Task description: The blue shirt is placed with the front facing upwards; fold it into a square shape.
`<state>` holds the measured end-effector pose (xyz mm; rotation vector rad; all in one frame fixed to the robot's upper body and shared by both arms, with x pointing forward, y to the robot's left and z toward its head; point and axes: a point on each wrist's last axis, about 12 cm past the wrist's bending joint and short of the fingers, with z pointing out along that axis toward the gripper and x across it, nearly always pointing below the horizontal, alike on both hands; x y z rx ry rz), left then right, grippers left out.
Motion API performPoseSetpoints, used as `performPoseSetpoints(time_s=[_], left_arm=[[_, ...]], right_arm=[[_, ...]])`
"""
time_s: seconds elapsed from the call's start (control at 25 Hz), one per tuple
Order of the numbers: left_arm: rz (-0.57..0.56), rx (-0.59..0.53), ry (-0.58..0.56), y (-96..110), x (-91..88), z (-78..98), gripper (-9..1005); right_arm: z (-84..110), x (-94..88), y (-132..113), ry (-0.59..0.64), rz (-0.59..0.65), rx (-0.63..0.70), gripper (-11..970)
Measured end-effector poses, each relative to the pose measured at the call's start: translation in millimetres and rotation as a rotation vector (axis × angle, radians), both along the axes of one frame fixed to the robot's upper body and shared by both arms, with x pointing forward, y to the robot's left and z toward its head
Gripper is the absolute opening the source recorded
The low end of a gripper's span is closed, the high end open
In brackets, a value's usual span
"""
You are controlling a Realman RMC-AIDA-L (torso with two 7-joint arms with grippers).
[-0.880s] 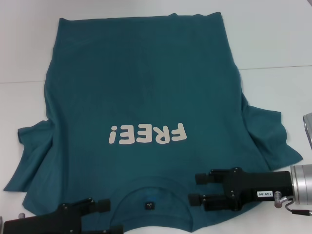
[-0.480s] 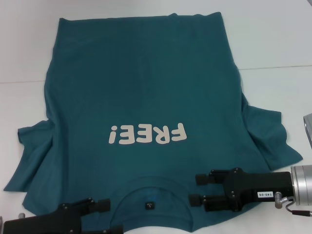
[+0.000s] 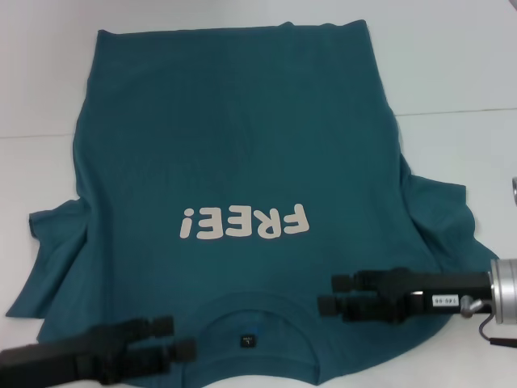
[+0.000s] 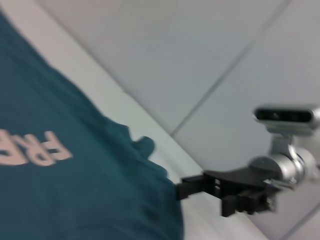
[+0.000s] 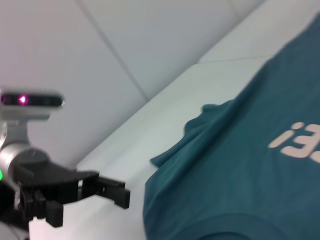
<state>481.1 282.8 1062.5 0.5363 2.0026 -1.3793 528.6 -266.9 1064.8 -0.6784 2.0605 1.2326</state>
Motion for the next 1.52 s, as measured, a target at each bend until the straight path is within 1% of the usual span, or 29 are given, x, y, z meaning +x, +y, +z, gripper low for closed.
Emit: performPoseSetpoints(time_s=[0.16, 0.32, 0.36, 0.48, 0.6, 0.76, 0.8, 1.0, 1.08, 1.24, 1.36, 1.4, 1.44, 1.52], left_arm=[[0.098, -0.035, 0.073, 7, 10.1, 4.1, 948], [0.237, -0.117, 0.169, 15, 20.1, 7.4, 949], [0.272, -0.141, 0.204, 18, 23.2, 8.4, 949], [0.328, -0.176, 0.274, 22, 31.0, 11.4, 949], [0.403, -0.192, 0.343, 27, 41.8, 12.9, 949], [0.498, -0.209, 0.385, 34, 51.3, 10.5, 949], [0.537, -0.224, 0.399, 38, 52.7, 8.9, 949], [0.649, -0.321, 0.391, 51, 51.4, 7.3, 949], [0.675, -0.341, 0.383, 54, 50.8, 7.2, 949], [0.702, -0.33, 0.38, 57, 52.5, 5.9, 949], [0.703, -0.256, 0.367, 57, 58.2, 4.8, 949], [0.703, -0.256, 0.367, 57, 58.2, 4.8, 949], [0.702, -0.171, 0.351, 57, 63.9, 2.7, 948], [0.71, -0.134, 0.336, 57, 66.6, 1.4, 948]], right_arm=[[7.7, 8.8, -7, 0.095, -0.072, 0.032, 797], [17.5, 17.7, -15, 0.181, -0.154, 0.089, 797], [20.5, 20.2, -19, 0.201, -0.178, 0.104, 797], [31.1, 28.7, -32, 0.263, -0.262, 0.155, 797], [39.6, 37.7, -46, 0.294, -0.33, 0.162, 797], [49.0, 50.8, -65, 0.325, -0.429, 0.141, 797], [50.7, 53.3, -69, 0.33, -0.451, 0.135, 797], [59.3, 60.0, -87, 0.349, -0.523, 0.122, 798], [62.4, 61.4, -92, 0.357, -0.539, 0.122, 798], [66.5, 64.1, -97, 0.357, -0.558, 0.123, 798], [68.0, 66.0, -96, 0.353, -0.554, 0.119, 798], [68.3, 66.5, -95, 0.352, -0.552, 0.118, 798], [68.6, 66.9, -95, 0.351, -0.549, 0.116, 798], [68.4, 67.2, -93, 0.349, -0.544, 0.112, 798]])
